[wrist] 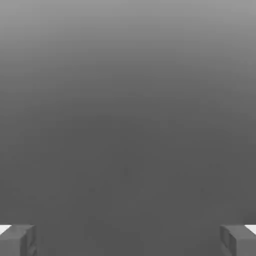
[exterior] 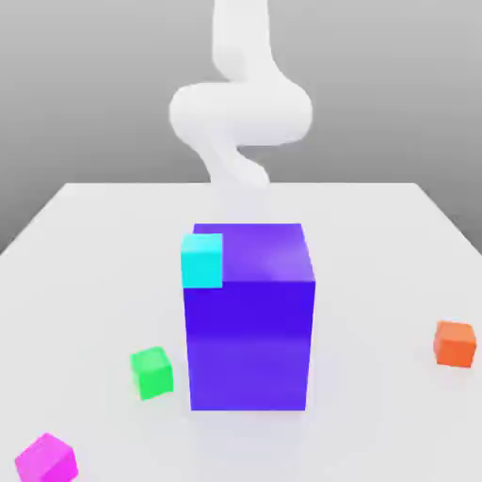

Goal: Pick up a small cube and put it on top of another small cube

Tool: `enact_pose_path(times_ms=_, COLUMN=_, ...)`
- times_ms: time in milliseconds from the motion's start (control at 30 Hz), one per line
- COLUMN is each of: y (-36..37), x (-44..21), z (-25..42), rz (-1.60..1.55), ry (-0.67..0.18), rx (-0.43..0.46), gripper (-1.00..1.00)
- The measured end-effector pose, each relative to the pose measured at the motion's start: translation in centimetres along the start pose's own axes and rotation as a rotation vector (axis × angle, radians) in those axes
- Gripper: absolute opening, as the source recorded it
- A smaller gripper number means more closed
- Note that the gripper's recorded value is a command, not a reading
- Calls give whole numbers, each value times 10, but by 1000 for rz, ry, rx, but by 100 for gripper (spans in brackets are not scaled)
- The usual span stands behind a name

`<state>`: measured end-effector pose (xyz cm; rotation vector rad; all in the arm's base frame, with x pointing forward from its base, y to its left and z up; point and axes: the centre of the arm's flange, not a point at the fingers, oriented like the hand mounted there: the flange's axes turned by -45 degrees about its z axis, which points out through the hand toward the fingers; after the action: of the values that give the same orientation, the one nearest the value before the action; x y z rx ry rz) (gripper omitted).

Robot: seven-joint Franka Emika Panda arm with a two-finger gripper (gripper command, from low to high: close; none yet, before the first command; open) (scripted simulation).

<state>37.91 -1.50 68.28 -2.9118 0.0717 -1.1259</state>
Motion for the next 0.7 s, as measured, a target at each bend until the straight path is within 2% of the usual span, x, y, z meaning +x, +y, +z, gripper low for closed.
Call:
enact_pose_path(times_ms=333, y=71, x=-15, z=172, rz=155, ry=-244, rx=-30, gripper=0)
enact_pose_path(times_ms=700, y=164, x=-107, z=335, rz=338, ry=-498, rx=-116, gripper=0)
